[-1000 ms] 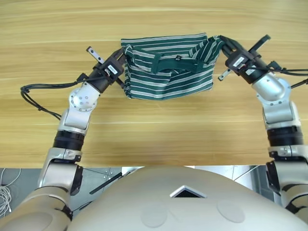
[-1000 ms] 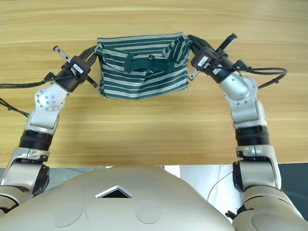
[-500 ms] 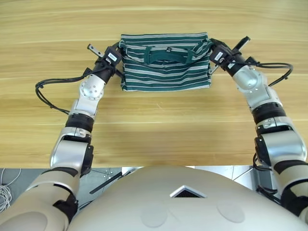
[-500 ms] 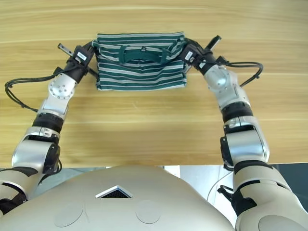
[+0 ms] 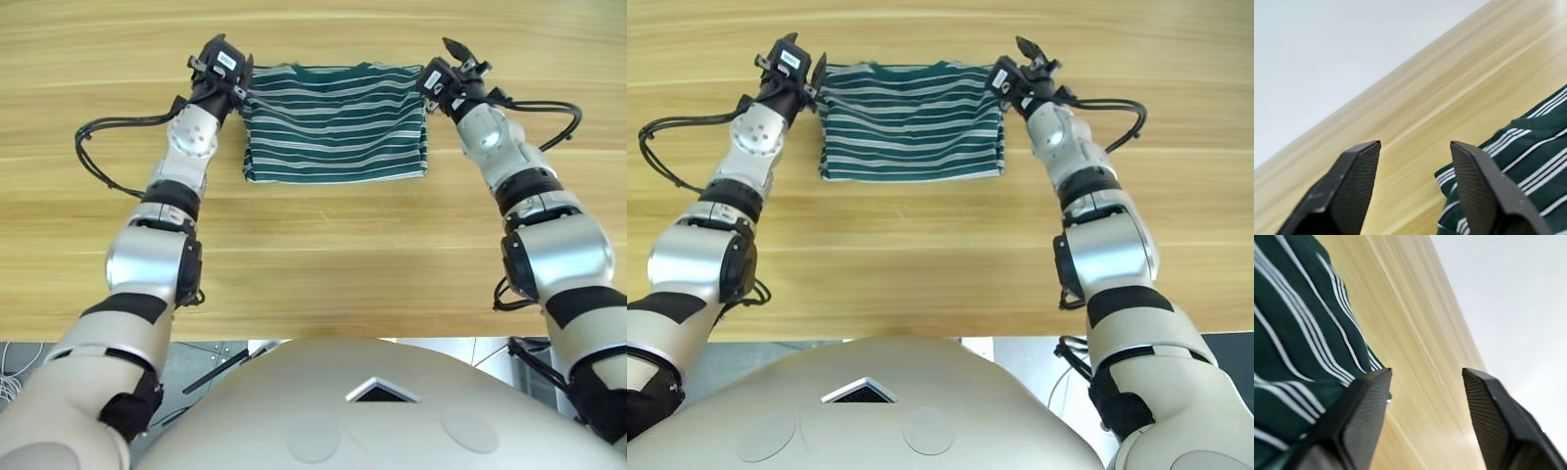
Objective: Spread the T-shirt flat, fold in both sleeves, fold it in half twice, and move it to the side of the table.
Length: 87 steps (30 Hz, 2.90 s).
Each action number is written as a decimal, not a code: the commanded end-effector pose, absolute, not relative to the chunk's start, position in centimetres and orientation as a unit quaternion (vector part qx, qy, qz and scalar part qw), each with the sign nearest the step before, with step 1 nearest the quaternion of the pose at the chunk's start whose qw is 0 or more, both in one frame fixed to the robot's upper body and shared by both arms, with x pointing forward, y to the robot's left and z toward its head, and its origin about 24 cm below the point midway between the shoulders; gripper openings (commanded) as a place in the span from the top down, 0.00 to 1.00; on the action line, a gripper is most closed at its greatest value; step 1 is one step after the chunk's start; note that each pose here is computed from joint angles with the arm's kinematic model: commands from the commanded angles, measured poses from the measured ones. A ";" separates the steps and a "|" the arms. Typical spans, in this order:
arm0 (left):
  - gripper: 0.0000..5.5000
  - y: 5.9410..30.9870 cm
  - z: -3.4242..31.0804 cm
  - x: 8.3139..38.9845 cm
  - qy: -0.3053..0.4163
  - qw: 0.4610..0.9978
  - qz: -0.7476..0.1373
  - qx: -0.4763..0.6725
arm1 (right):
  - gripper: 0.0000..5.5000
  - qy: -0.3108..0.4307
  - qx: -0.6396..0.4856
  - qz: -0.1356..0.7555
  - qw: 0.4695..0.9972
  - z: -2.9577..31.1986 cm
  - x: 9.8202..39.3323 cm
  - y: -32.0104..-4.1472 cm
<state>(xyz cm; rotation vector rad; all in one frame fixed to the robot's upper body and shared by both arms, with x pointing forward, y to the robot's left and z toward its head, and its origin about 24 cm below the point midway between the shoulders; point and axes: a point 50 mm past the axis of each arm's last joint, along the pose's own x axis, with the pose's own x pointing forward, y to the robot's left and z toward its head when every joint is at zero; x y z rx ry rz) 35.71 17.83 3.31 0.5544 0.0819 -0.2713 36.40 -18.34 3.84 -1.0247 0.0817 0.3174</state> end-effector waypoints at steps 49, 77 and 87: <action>0.36 24.2 4.5 19.7 -0.074 0.734 -0.475 0.480 | 0.35 0.041 -0.467 0.393 0.791 5.8 12.4 -28.5; 0.36 19.4 1.6 18.8 -0.025 0.522 -0.706 0.478 | 0.35 0.107 -0.446 0.555 0.694 3.3 5.3 -22.2; 0.36 18.3 0.7 17.2 -0.032 0.481 -0.753 0.449 | 0.35 0.108 -0.460 0.547 0.691 3.3 6.3 -22.4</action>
